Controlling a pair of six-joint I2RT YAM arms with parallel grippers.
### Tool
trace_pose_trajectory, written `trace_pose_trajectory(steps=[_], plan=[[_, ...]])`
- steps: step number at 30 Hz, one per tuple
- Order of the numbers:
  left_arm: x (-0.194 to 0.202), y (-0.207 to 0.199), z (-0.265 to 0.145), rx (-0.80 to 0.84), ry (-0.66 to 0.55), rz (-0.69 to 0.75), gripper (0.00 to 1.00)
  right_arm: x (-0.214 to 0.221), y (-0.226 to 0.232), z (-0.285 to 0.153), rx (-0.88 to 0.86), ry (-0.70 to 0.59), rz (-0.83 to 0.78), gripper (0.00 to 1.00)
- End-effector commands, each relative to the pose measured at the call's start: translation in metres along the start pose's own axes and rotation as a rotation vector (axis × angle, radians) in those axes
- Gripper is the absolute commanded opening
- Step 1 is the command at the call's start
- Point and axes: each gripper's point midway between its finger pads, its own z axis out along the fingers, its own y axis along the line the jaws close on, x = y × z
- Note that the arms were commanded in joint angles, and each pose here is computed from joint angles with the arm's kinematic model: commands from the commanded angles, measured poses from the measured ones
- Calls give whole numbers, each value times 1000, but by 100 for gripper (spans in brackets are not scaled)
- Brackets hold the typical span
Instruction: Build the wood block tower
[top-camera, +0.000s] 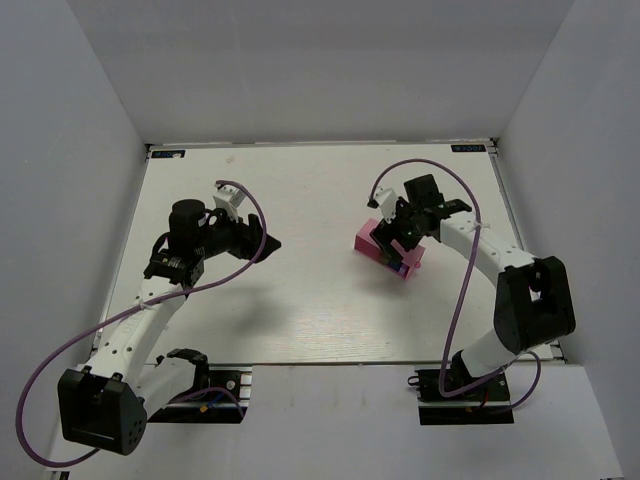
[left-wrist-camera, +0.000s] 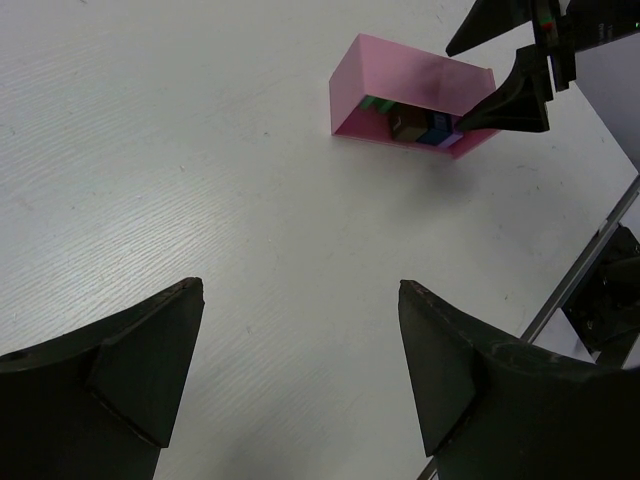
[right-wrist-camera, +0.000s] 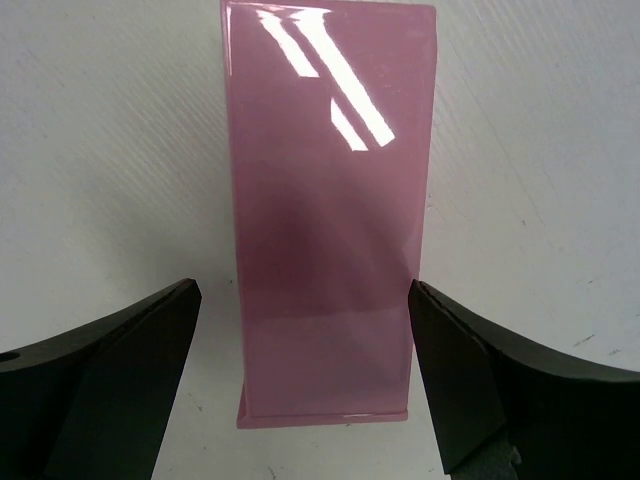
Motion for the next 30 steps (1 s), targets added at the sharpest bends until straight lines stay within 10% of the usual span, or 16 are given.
trace_pose_trajectory(steps=[1,30], plan=[[-16,-11,-5,34,-48,42,89,-1,-2,0,-20,-11,1,90],[-12,-10,-5,33,-40,37,91,19,-13,23,0,67,27,88]])
